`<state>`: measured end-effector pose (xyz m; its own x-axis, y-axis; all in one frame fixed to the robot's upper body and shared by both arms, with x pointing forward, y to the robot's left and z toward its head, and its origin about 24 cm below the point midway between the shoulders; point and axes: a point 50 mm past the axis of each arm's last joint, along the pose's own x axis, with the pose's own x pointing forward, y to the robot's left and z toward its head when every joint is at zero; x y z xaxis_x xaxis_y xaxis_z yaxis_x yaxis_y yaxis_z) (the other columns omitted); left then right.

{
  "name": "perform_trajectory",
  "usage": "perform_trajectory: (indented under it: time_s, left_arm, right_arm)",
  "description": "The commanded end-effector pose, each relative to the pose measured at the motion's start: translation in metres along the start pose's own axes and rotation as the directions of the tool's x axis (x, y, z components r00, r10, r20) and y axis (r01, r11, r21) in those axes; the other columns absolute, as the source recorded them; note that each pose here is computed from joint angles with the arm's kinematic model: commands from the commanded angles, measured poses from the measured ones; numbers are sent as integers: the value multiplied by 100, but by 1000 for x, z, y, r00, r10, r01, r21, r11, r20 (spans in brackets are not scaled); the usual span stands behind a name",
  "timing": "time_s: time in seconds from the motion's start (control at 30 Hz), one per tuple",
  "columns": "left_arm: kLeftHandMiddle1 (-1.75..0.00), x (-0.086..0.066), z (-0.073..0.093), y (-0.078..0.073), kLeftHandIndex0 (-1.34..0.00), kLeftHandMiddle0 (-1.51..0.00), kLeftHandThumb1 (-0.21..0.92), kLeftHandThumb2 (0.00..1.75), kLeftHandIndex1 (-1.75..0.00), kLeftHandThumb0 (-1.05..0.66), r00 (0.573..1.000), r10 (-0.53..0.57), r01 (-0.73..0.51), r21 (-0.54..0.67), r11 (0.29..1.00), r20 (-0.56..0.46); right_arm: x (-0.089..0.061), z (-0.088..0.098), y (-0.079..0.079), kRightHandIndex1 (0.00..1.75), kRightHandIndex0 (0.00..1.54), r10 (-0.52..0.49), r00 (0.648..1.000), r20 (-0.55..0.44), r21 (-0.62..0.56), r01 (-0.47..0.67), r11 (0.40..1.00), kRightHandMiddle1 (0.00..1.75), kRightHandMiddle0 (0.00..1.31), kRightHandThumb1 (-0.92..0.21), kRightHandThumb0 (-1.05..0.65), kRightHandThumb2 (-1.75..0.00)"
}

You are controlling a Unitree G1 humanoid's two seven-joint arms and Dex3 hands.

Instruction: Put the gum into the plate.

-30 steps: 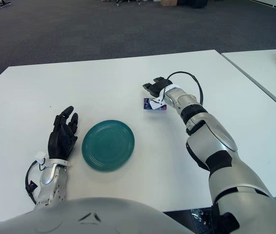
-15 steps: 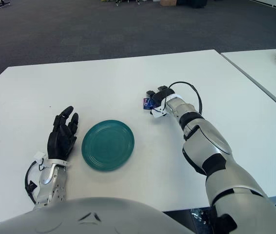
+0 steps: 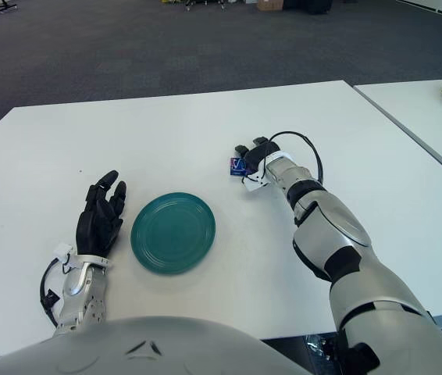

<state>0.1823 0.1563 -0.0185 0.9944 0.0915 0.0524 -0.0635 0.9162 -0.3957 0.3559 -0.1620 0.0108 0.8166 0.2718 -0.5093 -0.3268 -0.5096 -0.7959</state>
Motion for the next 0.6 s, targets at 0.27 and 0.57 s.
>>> perform_trajectory:
  time_s: [0.27, 0.57]
  left_arm:
    - [-1, -26, -24, 0, -5, -24, 92, 82, -97, -94, 990, 83, -91, -66, 994, -114]
    - [0, -25, -24, 0, -1, -24, 92, 84, -93, -95, 991, 78, -84, -49, 995, -112]
  right_arm:
    - [-7, 12, 35, 122, 26, -63, 998, 10, -114, 64, 991, 129, 0, -92, -102, -103]
    - [-12, 17, 38, 173, 62, -212, 975, 60, -130, 218, 967, 173, 48, -92, -68, -92]
